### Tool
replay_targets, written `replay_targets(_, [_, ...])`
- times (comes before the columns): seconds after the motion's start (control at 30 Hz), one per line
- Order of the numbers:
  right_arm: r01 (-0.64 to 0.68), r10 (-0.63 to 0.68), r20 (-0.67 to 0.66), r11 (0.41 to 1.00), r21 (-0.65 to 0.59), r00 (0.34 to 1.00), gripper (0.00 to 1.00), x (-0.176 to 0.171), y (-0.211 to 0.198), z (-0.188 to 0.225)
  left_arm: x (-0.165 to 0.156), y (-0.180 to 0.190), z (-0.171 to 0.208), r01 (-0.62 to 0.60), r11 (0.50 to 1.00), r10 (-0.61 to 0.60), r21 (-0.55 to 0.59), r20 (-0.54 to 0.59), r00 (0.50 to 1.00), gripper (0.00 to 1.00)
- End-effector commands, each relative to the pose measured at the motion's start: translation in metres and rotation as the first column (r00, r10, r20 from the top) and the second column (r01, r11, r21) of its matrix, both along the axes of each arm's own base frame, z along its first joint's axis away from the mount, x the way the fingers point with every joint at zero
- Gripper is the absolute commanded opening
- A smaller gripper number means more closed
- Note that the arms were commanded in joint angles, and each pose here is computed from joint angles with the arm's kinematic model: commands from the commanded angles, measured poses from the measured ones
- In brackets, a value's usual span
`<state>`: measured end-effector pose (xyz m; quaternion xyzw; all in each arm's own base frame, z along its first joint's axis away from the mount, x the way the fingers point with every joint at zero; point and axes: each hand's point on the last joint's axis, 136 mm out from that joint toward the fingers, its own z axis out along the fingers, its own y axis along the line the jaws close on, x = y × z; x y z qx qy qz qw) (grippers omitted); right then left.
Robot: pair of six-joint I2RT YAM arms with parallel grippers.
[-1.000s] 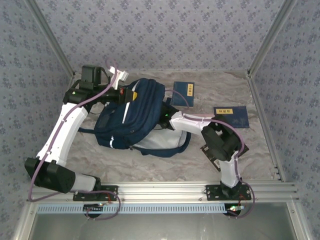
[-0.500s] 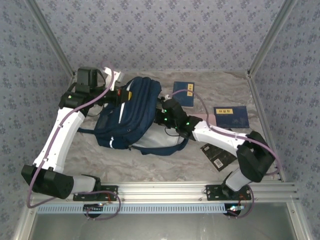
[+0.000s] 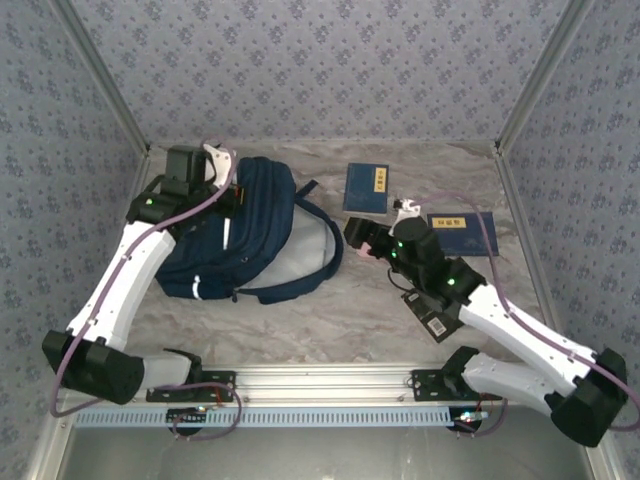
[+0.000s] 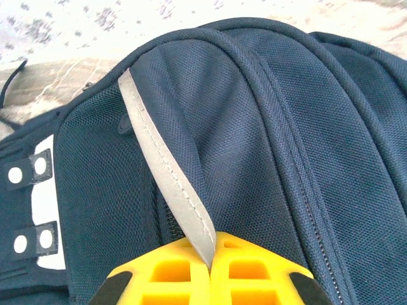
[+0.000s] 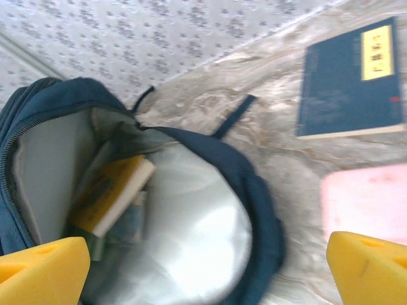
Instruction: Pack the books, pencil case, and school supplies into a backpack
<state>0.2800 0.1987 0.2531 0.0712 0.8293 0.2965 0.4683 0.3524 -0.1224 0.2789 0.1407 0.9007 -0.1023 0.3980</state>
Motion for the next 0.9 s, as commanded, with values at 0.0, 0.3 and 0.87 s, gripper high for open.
replay_targets(0.0, [0.067,-0.076,-0.067,0.991,-0.119,0.995,0.97,-0.012,-0.036,-0.033,0.022,0.023,-0.015,-0.118,0.986,0.118,0.114,0.011,0.993,0.00])
replay_targets(0.3, [0.097,-0.128,-0.172,0.979,-0.181,0.977,0.97,-0.033,-0.079,-0.061,0.022,0.017,-0.056,-0.158,0.983,0.172,0.099,-0.151,0.974,0.34])
replay_targets(0.87, [0.327,-0.308,-0.516,0.943,-0.057,0.799,0.93,-0.007,-0.126,-0.082,0.055,-0.185,-0.015,0.229,0.935,-0.260,-0.270,-0.083,0.962,0.59])
